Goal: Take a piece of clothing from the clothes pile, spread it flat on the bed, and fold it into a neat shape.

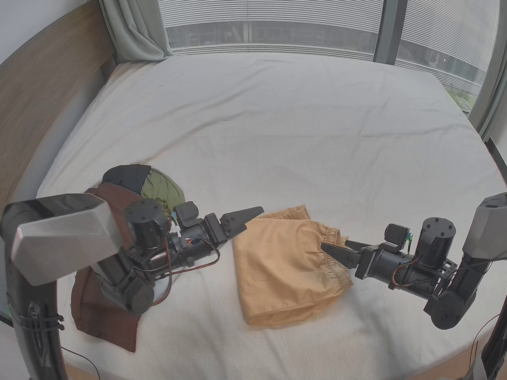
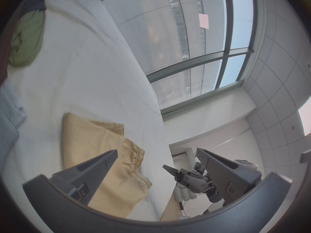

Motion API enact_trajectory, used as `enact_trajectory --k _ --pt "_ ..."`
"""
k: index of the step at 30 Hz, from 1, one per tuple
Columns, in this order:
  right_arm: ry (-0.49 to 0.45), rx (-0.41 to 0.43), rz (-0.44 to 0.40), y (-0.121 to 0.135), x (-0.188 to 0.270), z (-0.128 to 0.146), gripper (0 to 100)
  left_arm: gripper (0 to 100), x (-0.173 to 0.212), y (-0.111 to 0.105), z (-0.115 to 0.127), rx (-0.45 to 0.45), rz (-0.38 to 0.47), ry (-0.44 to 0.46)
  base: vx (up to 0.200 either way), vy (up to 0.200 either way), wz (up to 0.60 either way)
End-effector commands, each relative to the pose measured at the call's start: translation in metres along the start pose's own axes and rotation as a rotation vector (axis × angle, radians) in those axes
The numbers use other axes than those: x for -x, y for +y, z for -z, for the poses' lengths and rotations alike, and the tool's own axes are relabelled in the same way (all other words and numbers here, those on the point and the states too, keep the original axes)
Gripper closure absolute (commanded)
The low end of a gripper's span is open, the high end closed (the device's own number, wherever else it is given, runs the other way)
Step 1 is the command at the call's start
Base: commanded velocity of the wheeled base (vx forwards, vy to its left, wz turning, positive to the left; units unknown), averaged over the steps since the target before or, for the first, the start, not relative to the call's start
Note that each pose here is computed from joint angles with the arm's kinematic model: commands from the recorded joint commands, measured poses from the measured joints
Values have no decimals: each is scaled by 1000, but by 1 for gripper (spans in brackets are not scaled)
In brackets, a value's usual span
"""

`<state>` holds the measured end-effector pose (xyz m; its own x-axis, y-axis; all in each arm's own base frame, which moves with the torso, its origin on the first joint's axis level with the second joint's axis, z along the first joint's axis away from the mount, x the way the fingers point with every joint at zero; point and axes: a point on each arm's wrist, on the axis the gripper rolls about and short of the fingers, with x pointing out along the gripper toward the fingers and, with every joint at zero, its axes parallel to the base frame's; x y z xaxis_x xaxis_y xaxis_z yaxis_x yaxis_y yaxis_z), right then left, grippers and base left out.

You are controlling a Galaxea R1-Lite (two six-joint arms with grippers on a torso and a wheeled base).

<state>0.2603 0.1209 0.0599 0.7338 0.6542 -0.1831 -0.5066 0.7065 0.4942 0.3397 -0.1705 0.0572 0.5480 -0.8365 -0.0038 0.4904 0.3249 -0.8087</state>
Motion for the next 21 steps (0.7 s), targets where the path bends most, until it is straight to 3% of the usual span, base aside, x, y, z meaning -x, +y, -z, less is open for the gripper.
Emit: enact_trajectory --k 1,4,11,21 --pt "37 -10 5 -3 -5 10 0 0 51 -49 -30 -125 56 -42 0 0 0" --pt "52 -18 23 -10 -10 16 0 0 64 -52 -31 -144 43 -39 0 0 0" --pt "159 -52 67 -17 -4 40 0 0 91 -32 -25 -269 -60 -33 0 0 0" --pt "291 -96 137 -39 -11 78 0 0 100 -30 -34 -293 -77 -69 0 0 0"
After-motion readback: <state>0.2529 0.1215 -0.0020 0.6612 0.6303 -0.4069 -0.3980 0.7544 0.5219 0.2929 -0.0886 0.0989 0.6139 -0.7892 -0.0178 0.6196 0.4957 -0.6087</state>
